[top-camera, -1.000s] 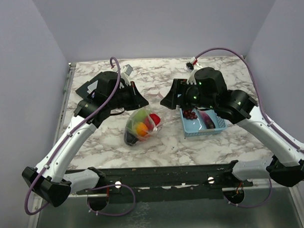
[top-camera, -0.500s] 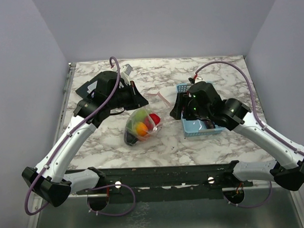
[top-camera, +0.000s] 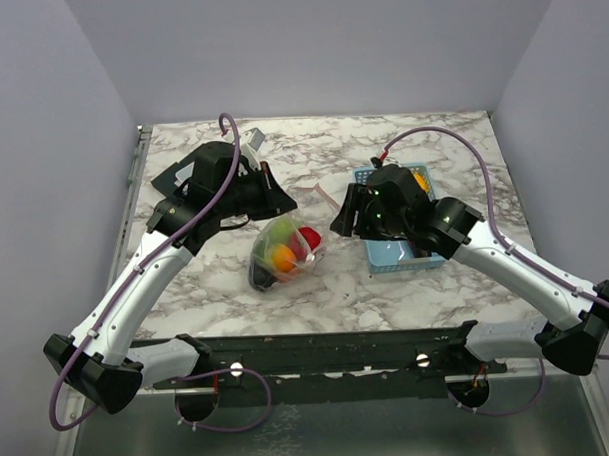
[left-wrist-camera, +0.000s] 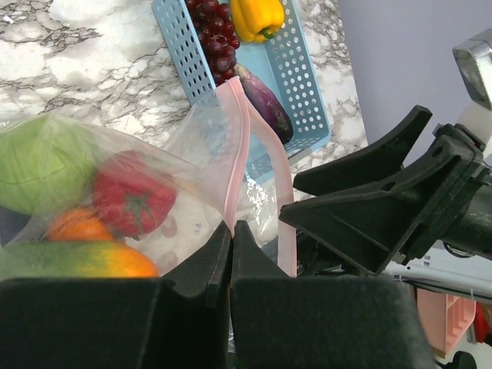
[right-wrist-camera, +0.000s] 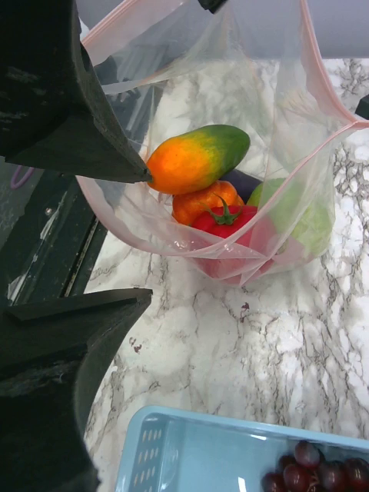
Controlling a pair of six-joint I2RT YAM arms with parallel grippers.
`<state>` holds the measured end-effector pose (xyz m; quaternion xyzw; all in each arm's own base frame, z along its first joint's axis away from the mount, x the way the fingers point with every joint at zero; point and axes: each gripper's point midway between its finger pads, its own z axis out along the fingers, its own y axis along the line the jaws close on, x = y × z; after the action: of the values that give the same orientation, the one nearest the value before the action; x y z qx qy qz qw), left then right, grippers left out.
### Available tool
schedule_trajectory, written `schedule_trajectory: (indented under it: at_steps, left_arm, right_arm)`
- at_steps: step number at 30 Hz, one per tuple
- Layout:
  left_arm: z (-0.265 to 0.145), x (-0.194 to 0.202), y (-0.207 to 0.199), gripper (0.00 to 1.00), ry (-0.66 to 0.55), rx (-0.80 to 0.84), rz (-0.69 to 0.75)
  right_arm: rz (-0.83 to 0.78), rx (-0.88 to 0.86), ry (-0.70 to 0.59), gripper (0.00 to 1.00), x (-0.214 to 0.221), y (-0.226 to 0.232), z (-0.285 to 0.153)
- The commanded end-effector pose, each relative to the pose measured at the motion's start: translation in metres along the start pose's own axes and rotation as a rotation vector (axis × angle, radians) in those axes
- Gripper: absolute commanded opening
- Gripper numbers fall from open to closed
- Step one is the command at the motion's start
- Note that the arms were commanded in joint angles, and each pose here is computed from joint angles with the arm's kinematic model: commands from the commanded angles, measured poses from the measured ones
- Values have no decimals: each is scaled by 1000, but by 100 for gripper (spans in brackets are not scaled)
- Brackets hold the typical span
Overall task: Place the food in the zip-top bag and seal the zipper
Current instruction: Adjust the zipper food storage bag at the center of the board.
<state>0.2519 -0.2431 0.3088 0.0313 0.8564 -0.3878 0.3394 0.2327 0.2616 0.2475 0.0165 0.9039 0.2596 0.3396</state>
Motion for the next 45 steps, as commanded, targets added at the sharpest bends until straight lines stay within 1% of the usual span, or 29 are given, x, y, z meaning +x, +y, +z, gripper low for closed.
schedule_trajectory:
  at_steps: [1,6,10,13,15,18,20,29,33,36,38,41,45]
  left_arm:
    - [-11,-13,-11,0,-49,19,6]
    - [-14,-14,-12,0,-56,22,11]
    - [-16,-17,-16,0,-61,32,15]
    - [-19,-20,-19,0,-68,34,23]
    - [-22,-22,-20,0,-74,31,31]
    - [-27,-24,-22,0,-80,28,42]
    - [-31,-27,-24,0,-87,25,53]
    - [-59,-47,-25,0,-131,-67,138]
    - [-76,-55,-24,0,-158,-114,167]
    - [-84,-56,-22,0,-170,-136,177]
    - [-85,-53,-18,0,-171,-150,173]
    - [-79,-44,-8,0,-158,-162,159]
    - [-54,-14,10,0,-105,-127,121]
  right_arm:
    - [46,-41,-2,61,-5,15,11]
    - [65,-53,12,56,-3,19,18]
    - [69,-70,20,49,-3,25,23]
    - [49,-85,17,36,-9,32,21]
    - [32,-96,11,26,-15,38,17]
    - [2,-107,-7,2,-26,44,10]
    - [-22,-115,-28,1,-34,48,2]
    - [-146,-152,-130,1,-77,67,-41]
    - [-192,-139,-163,1,-94,71,-65]
    - [-213,-120,-177,1,-100,68,-74]
    - [-218,-107,-180,1,-99,64,-75]
    - [-223,-82,-149,1,-87,55,-60]
    - [-216,-66,-38,1,-43,35,-16]
